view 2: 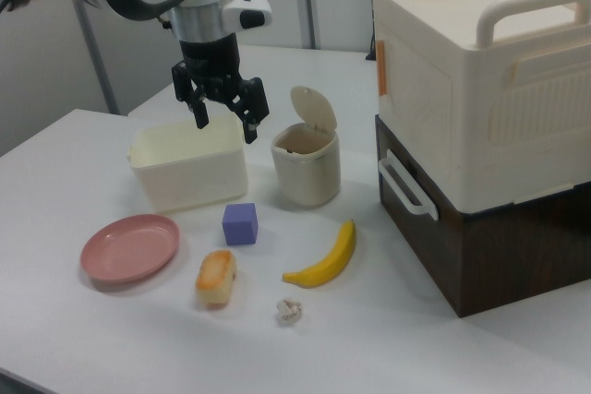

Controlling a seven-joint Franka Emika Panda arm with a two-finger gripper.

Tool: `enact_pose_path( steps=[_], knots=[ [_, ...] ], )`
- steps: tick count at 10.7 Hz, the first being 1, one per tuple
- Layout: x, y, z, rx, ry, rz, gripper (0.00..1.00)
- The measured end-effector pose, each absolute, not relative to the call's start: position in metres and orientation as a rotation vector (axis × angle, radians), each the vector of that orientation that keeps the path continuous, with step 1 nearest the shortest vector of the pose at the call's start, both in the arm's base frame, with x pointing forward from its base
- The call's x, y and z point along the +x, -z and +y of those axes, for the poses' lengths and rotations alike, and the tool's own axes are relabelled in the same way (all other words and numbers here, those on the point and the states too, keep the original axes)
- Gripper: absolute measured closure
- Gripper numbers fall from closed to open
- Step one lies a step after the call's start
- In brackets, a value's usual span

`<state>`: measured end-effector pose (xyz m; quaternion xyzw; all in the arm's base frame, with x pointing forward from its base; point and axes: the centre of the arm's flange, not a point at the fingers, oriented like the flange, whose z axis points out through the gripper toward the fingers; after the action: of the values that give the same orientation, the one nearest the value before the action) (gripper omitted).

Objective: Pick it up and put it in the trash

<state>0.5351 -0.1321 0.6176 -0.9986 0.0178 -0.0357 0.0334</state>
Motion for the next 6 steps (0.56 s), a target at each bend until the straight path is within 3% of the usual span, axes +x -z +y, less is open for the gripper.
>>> enact_pose_path(
  steps=[3, 6],
  knots=[
    [0.5358, -0.6175, -0.1295, -3.073, 0.11, 0.023, 0.0],
    [0.5363, -0.6169, -0.1287, -3.072, 0.116, -0.2, 0.0]
  ],
)
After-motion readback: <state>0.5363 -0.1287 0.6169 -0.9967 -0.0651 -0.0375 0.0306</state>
